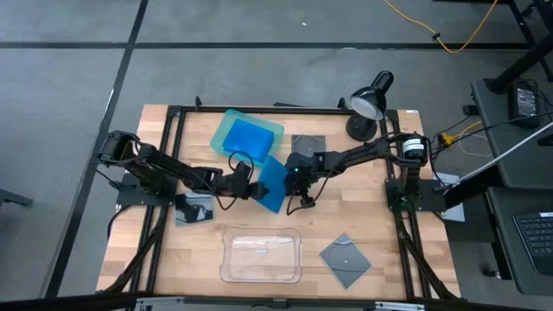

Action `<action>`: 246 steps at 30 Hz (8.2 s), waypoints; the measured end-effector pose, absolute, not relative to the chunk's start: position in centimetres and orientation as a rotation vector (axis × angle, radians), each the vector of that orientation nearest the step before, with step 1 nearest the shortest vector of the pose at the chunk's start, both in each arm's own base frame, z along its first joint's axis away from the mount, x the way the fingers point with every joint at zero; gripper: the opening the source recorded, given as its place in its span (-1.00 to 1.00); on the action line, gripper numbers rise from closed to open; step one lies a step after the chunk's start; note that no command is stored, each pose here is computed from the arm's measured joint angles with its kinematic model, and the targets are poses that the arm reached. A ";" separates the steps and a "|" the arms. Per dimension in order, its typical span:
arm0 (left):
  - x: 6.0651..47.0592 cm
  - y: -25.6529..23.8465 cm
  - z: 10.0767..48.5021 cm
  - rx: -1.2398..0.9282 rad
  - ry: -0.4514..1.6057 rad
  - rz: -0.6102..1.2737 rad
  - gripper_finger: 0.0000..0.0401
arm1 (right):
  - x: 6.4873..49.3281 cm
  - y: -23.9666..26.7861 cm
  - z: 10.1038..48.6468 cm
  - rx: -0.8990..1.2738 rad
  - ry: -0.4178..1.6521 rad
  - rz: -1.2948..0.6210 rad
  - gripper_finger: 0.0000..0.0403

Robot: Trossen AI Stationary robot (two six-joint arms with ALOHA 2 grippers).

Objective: Pick & place jewel cases by type
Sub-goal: Put the blue cd case into the green bin

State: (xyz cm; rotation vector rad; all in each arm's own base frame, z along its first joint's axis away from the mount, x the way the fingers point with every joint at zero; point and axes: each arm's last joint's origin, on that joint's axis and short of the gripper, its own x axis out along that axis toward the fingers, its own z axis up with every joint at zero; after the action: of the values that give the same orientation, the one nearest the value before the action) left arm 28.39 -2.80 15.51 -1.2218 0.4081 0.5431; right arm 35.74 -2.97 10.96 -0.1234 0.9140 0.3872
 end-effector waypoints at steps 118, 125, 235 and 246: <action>20.3 -10.4 33.1 -0.671 -0.308 0.799 -0.94 | 30.3 -7.0 20.4 0.040 0.938 0.118 -0.95; 25.6 -13.3 27.1 -0.922 -0.495 0.898 -0.94 | 30.3 -6.9 20.4 -0.028 0.922 0.204 -0.95; 35.7 2.1 11.8 -0.992 -0.956 1.316 -0.39 | 23.2 -11.7 25.4 -0.108 0.857 0.240 -0.95; 35.7 1.7 12.0 -0.963 -0.929 1.324 -0.34 | 23.2 -11.7 25.4 -0.109 0.855 0.242 -0.95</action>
State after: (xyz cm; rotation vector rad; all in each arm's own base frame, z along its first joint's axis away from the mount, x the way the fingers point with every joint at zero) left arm 35.75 1.69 11.95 -0.9635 -0.9289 1.3239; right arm 23.18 -11.66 25.40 -0.1090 0.8551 0.2422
